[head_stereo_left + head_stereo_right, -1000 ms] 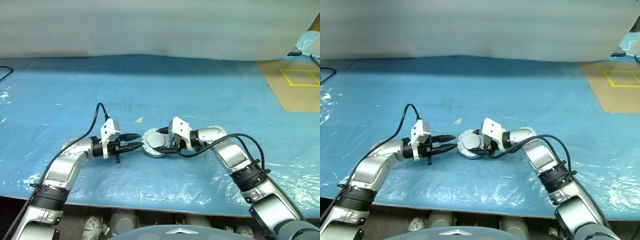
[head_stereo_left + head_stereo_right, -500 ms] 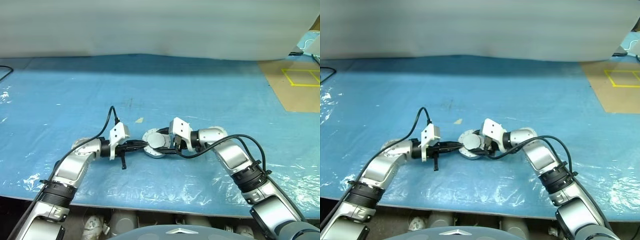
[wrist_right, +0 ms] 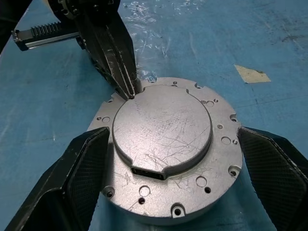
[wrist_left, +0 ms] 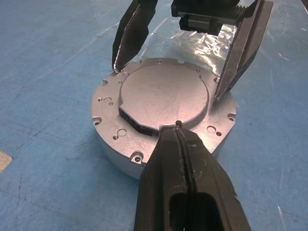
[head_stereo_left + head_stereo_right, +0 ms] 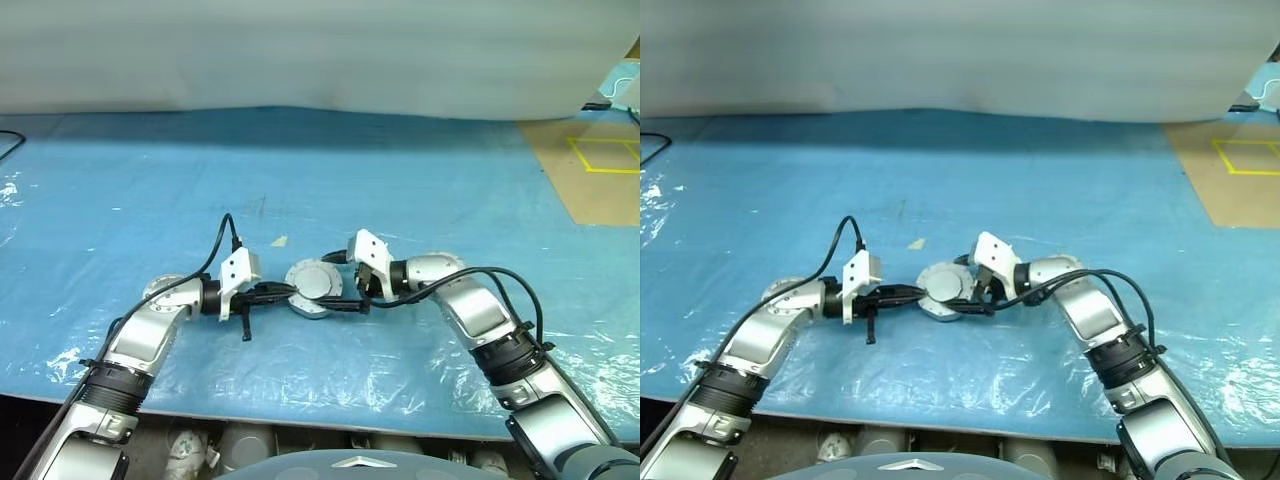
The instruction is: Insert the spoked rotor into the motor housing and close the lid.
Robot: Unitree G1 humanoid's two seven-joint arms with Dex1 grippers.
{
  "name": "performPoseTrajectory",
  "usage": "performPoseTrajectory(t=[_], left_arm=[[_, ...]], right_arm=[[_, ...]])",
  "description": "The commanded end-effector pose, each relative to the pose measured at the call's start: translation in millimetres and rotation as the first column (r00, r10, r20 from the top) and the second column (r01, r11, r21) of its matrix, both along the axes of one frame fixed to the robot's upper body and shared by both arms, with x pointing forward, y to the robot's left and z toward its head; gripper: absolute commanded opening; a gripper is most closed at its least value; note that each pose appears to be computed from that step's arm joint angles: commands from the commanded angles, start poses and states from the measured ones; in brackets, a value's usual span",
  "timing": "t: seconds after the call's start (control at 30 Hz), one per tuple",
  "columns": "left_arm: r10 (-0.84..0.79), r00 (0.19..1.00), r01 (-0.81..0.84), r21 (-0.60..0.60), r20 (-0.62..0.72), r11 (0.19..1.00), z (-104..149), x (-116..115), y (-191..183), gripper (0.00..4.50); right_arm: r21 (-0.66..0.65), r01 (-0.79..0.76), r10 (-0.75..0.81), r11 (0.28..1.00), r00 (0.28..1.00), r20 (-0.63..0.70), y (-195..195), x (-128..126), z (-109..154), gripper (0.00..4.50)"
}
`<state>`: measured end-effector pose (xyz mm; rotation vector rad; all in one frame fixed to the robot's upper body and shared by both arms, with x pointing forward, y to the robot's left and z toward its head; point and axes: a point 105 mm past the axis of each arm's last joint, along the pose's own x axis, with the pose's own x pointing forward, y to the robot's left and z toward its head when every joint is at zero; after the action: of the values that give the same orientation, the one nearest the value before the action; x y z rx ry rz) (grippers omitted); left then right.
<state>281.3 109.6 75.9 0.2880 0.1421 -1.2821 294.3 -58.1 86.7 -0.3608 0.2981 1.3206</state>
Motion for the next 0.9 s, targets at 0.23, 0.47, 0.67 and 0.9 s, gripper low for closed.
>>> performPoseTrajectory(t=[0.23, 0.47, 0.67, 0.9], left_arm=[[-0.001, 1.000, 0.002, 0.027, -0.017, 1.000, -10.5, -0.1, 0.5, 0.00], [-0.005, 1.000, 0.006, 0.026, -0.011, 1.000, -12.6, 1.4, 0.7, 0.00], [-0.011, 1.000, 0.011, 0.027, -0.013, 1.000, -16.0, 0.5, 1.3, 0.00], [-0.011, 1.000, 0.011, 0.030, -0.009, 0.999, -16.2, 2.2, 3.2, 0.00]], right_arm=[[0.204, 0.065, -0.063, 0.977, 0.998, -0.016, -6.8, 2.9, 51.3, 4.47], [0.230, 0.374, -0.280, 0.899, 0.891, -0.357, -50.0, 15.5, 36.2, 4.47], [0.155, 0.478, -0.249, 0.865, 0.675, -0.694, -61.1, -11.8, -1.8, 4.47], [0.141, 0.477, -0.201, 0.867, 0.595, -0.778, -43.5, -30.6, -18.9, 4.47]])
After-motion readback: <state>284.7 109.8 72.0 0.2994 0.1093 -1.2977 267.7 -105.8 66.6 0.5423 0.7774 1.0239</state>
